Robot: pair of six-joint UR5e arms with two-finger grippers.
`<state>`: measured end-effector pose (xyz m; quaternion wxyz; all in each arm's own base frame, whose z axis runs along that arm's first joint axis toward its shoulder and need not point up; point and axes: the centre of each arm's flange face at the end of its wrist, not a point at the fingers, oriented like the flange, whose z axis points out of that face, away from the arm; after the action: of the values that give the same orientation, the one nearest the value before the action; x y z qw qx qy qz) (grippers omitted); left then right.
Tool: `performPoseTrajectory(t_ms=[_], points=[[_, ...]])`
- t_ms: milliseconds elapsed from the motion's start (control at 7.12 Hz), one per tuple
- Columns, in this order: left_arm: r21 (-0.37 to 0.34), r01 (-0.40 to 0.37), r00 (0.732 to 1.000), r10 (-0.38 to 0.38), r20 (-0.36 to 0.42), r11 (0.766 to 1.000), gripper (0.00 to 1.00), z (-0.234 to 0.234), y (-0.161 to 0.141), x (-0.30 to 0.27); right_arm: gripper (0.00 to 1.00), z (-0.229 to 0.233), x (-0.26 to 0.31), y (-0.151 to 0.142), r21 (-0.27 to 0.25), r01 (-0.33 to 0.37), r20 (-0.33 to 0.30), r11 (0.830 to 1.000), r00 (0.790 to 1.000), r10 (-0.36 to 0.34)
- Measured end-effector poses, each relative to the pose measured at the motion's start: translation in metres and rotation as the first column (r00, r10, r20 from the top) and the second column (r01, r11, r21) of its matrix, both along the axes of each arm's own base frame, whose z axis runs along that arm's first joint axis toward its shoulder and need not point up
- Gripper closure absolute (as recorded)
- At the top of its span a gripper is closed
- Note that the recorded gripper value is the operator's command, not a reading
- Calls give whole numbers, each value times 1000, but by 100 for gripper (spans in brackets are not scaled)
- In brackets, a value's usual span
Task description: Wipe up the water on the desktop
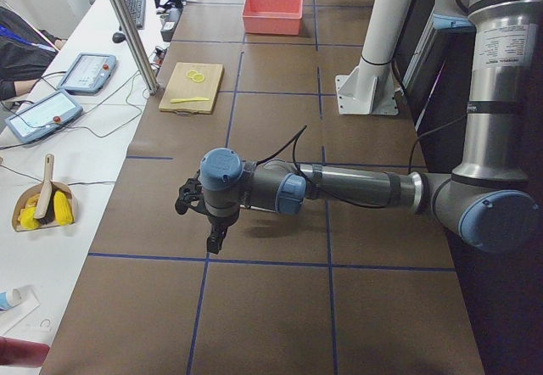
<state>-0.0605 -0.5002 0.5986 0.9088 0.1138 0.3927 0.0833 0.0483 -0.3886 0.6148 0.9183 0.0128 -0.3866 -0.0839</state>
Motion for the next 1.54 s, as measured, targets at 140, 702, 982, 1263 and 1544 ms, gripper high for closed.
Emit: performPoseTrajectory(t_ms=[140, 702, 982, 1263, 1544], points=[[11, -11, 1000, 11, -4, 1000, 0, -11, -2, 12, 0, -4, 0, 1, 2, -5, -1, 1000, 1000, 5], [-104, 42, 996, -50, -69, 994, 0, -85, 1, 121, 0, -7, 0, 3, -1, -14, -2, 1000, 1000, 14], [-133, 56, 995, -66, -75, 990, 0, -94, 11, 168, 0, -5, 0, 3, -6, -14, -2, 1000, 1000, 14], [-144, 30, 998, -38, -59, 989, 1, -88, 20, 195, 0, -4, 0, 4, -10, -14, -2, 1000, 1000, 14], [-146, 14, 998, -22, -56, 989, 55, -87, 23, 205, 0, -3, 0, 4, -10, -14, -2, 1000, 1000, 14]])
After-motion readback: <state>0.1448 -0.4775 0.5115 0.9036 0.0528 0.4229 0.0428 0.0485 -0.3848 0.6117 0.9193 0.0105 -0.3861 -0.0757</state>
